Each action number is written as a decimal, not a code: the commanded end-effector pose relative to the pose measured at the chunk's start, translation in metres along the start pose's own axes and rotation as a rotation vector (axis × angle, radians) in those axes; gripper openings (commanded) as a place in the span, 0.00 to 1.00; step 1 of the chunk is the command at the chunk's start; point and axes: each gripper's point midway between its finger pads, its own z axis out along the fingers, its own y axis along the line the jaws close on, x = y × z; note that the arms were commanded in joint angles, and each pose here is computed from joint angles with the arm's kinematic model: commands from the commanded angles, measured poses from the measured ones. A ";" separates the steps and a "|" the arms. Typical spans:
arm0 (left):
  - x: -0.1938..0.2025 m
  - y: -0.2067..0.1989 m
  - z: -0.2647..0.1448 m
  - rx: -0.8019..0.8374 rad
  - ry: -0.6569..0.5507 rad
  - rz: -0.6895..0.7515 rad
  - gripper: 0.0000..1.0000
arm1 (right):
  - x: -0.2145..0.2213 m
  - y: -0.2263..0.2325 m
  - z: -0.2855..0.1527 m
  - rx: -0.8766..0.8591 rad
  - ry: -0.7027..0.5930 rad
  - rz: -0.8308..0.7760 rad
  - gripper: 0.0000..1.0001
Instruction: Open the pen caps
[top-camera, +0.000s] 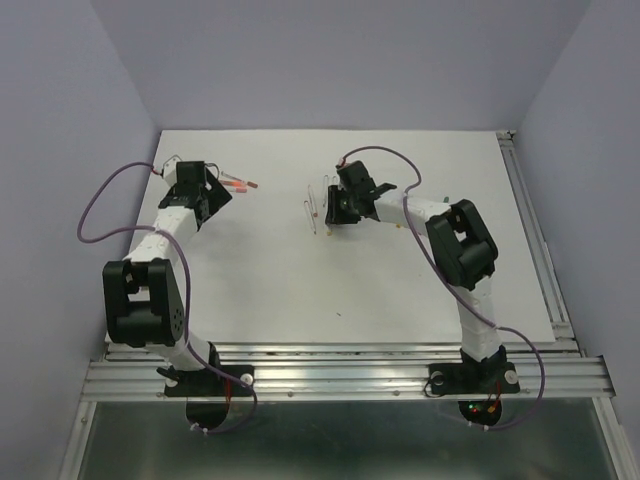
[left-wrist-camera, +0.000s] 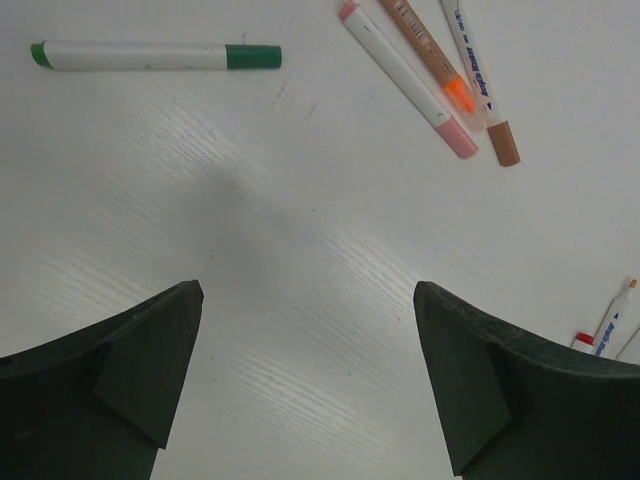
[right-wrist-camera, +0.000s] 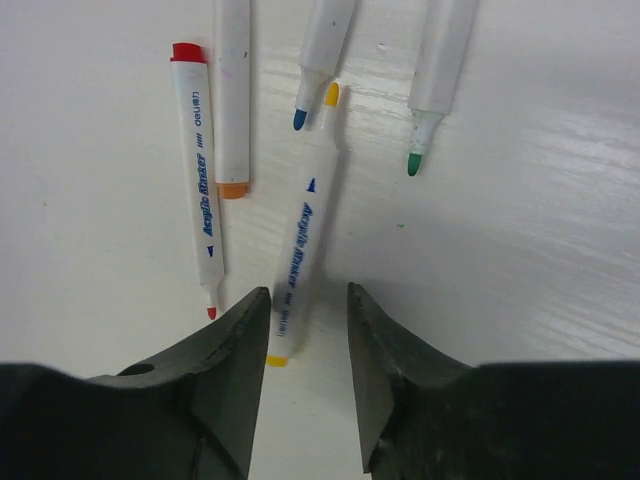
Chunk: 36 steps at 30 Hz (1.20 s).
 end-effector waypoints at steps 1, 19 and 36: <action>-0.049 0.001 0.002 0.027 -0.096 0.029 0.99 | -0.015 0.017 -0.007 -0.024 -0.026 -0.047 0.44; -0.079 0.005 0.074 0.119 -0.001 0.705 0.98 | 0.000 0.001 -0.090 0.043 -0.021 -0.147 1.00; -0.042 0.029 0.115 0.136 0.244 0.914 0.95 | -0.002 -0.007 -0.101 0.085 -0.037 -0.167 1.00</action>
